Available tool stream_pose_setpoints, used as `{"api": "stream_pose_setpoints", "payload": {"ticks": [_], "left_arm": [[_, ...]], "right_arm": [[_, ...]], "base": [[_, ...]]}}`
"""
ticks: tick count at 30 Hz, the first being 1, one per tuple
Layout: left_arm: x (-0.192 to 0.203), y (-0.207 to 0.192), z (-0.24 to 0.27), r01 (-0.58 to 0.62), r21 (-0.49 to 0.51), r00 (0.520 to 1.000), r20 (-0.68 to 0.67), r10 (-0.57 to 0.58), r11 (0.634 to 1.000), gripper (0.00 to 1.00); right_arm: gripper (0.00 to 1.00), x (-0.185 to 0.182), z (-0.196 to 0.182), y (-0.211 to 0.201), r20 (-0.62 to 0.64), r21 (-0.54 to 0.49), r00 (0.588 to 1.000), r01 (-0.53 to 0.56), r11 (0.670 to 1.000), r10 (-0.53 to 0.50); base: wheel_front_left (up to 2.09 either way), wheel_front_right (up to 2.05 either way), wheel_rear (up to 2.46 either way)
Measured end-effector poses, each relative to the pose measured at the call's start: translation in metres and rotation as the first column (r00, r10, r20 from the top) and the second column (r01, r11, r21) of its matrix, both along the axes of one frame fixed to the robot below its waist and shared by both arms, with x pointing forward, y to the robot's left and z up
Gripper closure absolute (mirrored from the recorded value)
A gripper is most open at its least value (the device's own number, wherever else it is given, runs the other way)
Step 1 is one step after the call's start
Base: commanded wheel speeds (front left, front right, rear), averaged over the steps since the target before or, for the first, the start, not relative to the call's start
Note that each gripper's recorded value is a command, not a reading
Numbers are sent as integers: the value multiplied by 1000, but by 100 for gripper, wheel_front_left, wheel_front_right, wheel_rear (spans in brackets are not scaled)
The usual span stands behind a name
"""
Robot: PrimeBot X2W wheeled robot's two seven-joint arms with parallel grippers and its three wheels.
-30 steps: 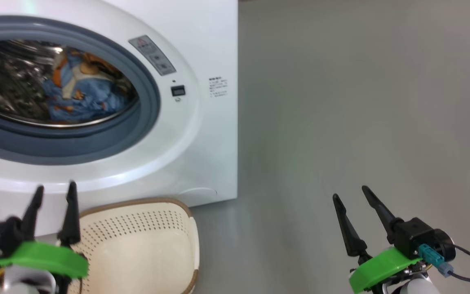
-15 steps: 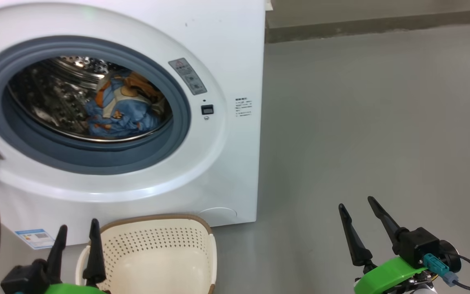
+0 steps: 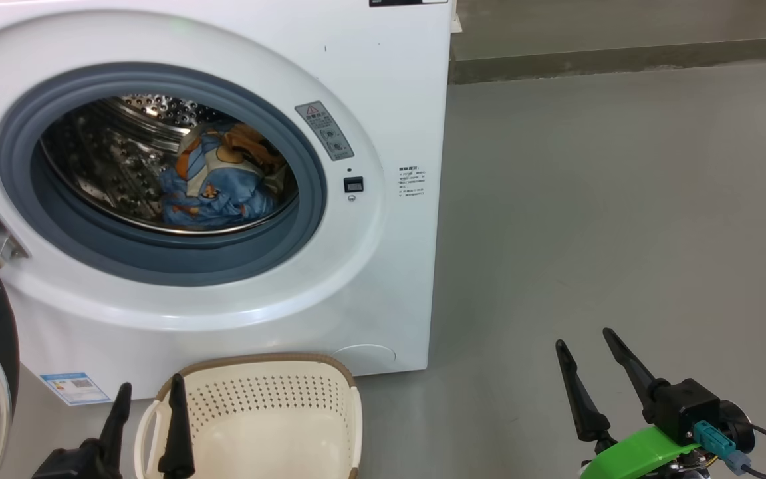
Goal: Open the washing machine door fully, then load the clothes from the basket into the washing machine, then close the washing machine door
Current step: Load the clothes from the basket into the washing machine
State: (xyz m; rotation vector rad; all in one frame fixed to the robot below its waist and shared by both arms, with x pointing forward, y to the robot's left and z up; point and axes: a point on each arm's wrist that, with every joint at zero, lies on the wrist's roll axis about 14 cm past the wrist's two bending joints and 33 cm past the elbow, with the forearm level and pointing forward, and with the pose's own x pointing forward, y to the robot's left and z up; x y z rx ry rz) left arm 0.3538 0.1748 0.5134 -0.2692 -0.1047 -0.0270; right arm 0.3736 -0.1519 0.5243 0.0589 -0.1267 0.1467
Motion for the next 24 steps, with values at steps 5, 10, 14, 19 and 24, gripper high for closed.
{"api": "stream_pose_setpoints", "payload": {"ticks": [5,10,14,19,24], "left_arm": [[0,-3,-3,11,5,1000,-7,-11,1000,0],[1,-3,-5,16,10,1000,-12,-16,1000,0],[1,-3,-7,16,8,1000,-21,-16,1000,0],[1,-3,-7,17,8,1000,-20,-17,1000,0],[1,-4,-8,19,7,1000,-23,-19,1000,0]], "right_arm": [[0,-1,0,-2,1,9,1000,5,1000,-5],[0,-1,0,-2,-1,9,1000,6,1000,-6],[0,-1,0,-3,-1,9,1000,9,1000,-9],[0,-2,0,-4,0,9,1000,11,1000,-11],[0,-2,1,-3,1,9,1000,10,1000,-10]], "base": [[0,0,0],[0,0,0],[0,0,0],[0,0,0],[0,0,0]]}}
